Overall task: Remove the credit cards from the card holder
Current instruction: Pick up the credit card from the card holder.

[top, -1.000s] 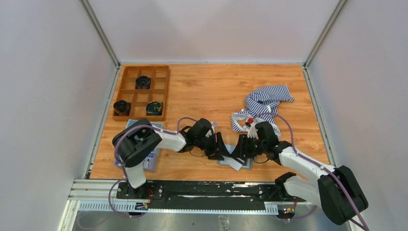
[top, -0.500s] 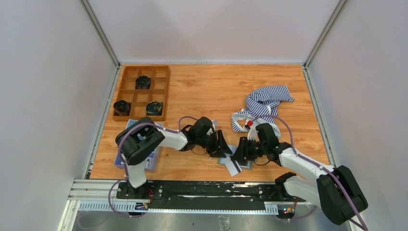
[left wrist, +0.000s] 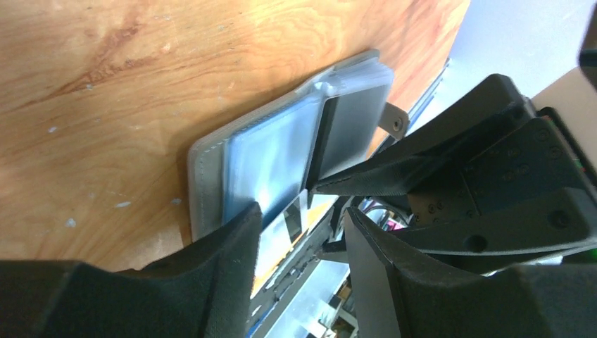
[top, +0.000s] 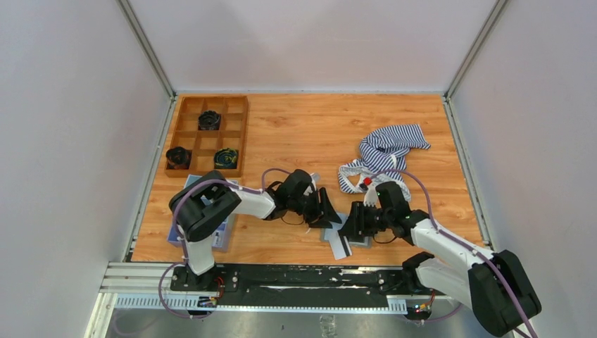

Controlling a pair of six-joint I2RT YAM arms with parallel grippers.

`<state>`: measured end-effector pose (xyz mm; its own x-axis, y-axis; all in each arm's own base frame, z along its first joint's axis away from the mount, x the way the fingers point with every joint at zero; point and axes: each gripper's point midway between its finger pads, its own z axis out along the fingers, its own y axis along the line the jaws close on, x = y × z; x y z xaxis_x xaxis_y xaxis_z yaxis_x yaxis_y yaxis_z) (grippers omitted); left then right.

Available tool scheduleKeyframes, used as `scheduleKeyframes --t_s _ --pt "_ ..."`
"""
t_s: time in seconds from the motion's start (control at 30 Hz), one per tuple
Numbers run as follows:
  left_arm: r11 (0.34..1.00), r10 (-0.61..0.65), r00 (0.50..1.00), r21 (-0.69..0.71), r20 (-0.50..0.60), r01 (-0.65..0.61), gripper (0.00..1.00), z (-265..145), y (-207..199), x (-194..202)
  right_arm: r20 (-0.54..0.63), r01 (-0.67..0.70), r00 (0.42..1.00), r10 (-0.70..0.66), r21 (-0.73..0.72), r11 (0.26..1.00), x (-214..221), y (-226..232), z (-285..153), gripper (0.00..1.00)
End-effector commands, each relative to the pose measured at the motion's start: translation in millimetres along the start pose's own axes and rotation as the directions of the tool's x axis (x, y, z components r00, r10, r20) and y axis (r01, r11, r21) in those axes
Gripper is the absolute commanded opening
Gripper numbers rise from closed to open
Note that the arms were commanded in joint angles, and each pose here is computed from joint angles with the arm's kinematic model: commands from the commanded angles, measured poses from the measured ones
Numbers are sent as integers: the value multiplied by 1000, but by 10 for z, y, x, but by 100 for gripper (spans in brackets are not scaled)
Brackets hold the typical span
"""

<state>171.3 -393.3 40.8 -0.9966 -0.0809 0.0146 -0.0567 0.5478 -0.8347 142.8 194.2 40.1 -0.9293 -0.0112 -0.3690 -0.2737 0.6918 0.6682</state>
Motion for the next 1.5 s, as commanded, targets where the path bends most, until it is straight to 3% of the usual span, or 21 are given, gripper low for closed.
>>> scheduleKeyframes --t_s 0.0,0.2,0.47,0.83,1.03,1.47 --pt "997 55 995 52 85 -59 53 -184 -245 -151 -30 -18 999 20 78 997 138 -171 -55 48" --pt "996 20 994 89 107 -30 53 -429 -337 -20 -58 -27 998 32 80 996 196 -196 -36 47" --pt "999 -5 1000 53 -9 5 52 -325 -191 396 -55 -19 998 23 73 997 172 -180 -31 46" --pt "998 12 1000 63 -13 -11 52 -229 -285 342 -58 -29 998 33 73 997 186 -195 -13 45" --pt "1000 -10 998 25 -67 11 51 -70 -117 378 -62 -35 997 40 79 996 204 -218 0 45" --pt "999 -42 997 -20 -57 41 49 30 46 346 -66 -41 997 45 69 997 229 -205 -2 44"
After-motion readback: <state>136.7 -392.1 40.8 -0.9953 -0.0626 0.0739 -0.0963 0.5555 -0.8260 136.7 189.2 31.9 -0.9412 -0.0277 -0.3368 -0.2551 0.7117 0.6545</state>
